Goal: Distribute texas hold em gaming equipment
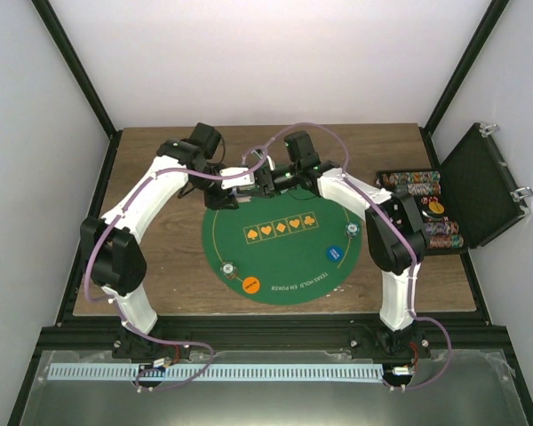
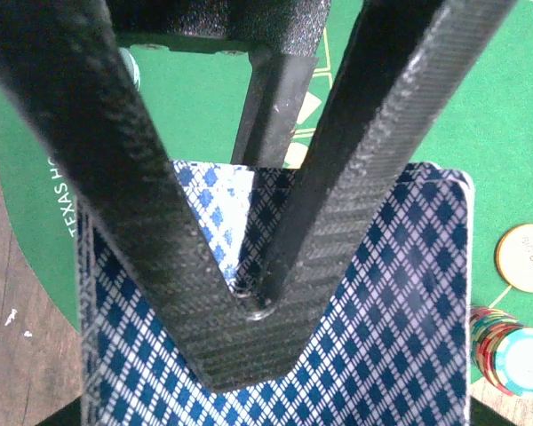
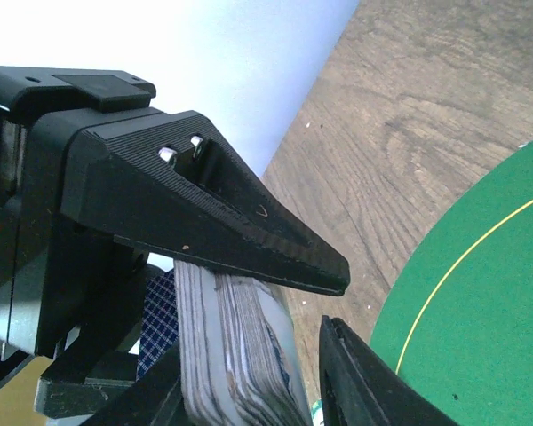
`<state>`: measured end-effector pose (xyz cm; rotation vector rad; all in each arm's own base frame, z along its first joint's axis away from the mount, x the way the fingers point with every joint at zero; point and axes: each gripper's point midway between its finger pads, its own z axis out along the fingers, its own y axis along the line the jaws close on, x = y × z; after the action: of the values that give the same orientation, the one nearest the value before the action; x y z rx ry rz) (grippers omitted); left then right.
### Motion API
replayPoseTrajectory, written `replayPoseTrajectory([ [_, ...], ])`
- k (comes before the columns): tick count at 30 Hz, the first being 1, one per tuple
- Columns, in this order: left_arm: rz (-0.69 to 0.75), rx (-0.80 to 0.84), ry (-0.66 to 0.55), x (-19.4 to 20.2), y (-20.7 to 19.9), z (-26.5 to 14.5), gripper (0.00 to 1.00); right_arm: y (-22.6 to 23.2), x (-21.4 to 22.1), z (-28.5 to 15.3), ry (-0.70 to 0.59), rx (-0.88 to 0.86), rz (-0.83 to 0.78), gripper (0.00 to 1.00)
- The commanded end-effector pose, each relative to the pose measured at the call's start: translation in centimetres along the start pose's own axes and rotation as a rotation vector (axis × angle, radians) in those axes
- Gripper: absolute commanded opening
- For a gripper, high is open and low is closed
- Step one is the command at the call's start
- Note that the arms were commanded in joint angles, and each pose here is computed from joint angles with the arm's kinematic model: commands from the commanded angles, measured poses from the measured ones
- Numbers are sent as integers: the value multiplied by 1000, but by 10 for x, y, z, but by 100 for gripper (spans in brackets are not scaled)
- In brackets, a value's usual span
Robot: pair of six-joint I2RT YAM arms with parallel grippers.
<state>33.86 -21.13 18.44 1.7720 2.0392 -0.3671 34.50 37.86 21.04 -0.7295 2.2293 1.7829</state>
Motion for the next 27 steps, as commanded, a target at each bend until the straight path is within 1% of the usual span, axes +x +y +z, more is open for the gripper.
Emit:
replayPoseTrajectory([
  [1,32,-29,-61,-15,-1,-16,44,7,-14,-14,-61,89,-39,32],
  [15,26,-28,-38,-8,-1,-11,45,4,-14,-25,-68,165,-61,43],
  [21,25,-25,-32,-6,-3,-10,45,2,-16,-31,-78,197,-69,43],
  [27,22,-26,-31,-6,-1,-9,45,8,-17,-31,-73,177,-81,43],
])
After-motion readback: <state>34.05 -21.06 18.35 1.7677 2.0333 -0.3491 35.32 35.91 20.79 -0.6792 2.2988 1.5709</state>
